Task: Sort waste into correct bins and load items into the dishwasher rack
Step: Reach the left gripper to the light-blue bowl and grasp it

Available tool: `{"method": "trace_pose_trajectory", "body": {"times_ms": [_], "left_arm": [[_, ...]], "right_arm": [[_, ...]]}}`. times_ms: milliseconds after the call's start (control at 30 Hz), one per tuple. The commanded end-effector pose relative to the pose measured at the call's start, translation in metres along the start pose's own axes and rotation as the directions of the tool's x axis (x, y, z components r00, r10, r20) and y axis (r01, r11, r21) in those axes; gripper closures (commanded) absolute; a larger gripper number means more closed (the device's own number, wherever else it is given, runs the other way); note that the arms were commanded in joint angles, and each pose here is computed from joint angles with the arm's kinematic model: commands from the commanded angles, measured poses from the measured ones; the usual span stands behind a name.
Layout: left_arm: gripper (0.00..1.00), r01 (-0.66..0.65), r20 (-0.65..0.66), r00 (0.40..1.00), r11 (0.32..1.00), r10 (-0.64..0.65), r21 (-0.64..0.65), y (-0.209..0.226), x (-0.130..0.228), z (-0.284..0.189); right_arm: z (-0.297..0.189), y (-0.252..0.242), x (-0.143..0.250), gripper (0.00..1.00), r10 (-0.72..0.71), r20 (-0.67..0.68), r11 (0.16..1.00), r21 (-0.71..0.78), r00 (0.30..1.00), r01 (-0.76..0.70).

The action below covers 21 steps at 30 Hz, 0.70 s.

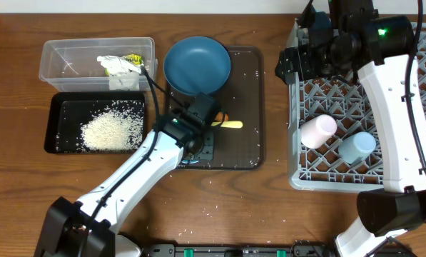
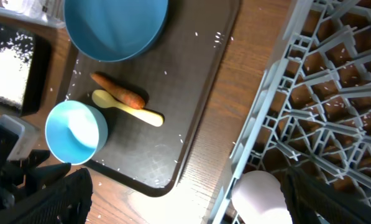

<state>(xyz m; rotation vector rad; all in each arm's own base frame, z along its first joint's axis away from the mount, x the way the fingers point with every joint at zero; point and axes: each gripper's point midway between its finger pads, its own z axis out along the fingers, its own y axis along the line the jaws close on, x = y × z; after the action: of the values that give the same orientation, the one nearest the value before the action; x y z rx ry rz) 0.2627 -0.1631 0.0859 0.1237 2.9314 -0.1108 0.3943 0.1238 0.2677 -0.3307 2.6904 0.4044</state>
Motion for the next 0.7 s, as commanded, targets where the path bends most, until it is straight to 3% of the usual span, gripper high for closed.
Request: {"method": "trace_pose_trajectory", "body": {"times_ms": [0, 433, 667], "left_arm": [[0.52, -0.088, 0.005, 0.996, 0.996, 0.088, -0.026, 0.001, 0.000, 0.005], [0.52, -0.165, -0.067, 0.985, 0.985, 0.161, -0.045, 0.001, 0.008, 0.028], [0.52, -0.102, -0.061, 0.993, 0.994, 0.098, -0.050, 0.004, 0.005, 0.027]], "right_arm": [[-0.006, -0.007, -0.002, 0.04, 0.007, 0.014, 0.999, 0.031, 1.000, -0.008], [-0.006, -0.012, 0.002, 0.04, 0.014, -0.001, 0.999, 0.051, 1.000, -0.014], [-0.006, -0.012, 0.002, 0.04, 0.015, 0.000, 0.999, 0.051, 1.000, -0.015]]}}
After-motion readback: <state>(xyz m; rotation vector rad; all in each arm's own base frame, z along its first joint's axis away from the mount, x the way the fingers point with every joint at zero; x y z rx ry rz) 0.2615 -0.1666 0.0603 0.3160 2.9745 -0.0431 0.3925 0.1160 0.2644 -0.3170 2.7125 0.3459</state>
